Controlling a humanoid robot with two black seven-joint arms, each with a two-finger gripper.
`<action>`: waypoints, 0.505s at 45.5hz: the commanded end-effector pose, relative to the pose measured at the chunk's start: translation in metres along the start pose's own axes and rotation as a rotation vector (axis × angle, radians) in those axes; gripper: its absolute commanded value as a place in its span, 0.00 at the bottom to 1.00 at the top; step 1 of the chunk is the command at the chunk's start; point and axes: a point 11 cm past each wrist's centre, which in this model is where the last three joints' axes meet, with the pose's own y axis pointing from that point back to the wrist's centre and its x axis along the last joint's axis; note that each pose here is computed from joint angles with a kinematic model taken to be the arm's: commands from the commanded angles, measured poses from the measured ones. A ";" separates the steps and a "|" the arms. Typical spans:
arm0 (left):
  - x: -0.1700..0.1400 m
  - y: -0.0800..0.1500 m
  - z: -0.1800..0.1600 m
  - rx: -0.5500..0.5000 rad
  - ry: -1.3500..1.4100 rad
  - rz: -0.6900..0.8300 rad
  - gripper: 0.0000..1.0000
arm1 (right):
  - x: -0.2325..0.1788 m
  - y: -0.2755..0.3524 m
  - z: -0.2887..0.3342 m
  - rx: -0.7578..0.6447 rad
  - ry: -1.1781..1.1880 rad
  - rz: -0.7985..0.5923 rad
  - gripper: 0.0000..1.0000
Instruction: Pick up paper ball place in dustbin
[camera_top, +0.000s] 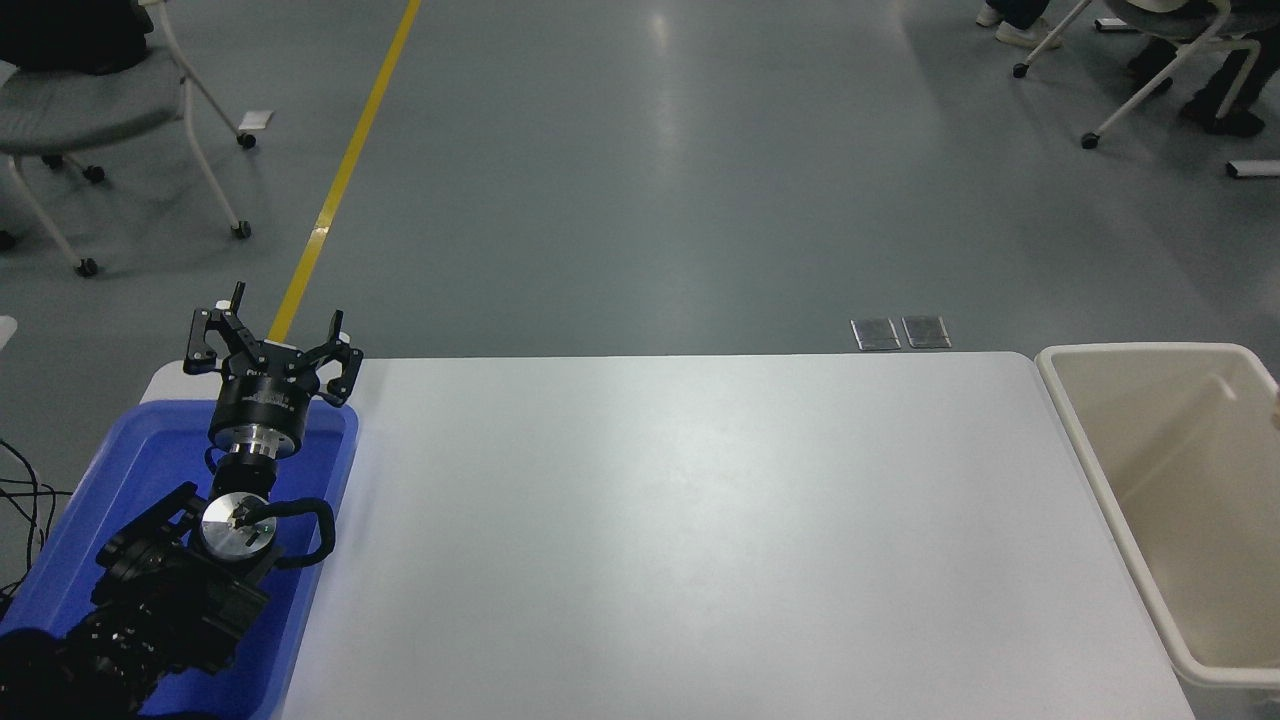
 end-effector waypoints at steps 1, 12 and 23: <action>0.000 0.000 -0.001 0.000 0.001 0.000 0.99 | -0.005 -0.011 0.027 0.000 -0.061 -0.006 0.00; 0.000 0.000 -0.001 0.000 0.001 0.000 0.99 | 0.007 -0.015 0.060 -0.008 -0.156 0.049 0.00; 0.000 0.000 0.000 -0.001 -0.001 0.001 0.99 | 0.017 -0.036 0.095 -0.030 -0.266 0.074 0.00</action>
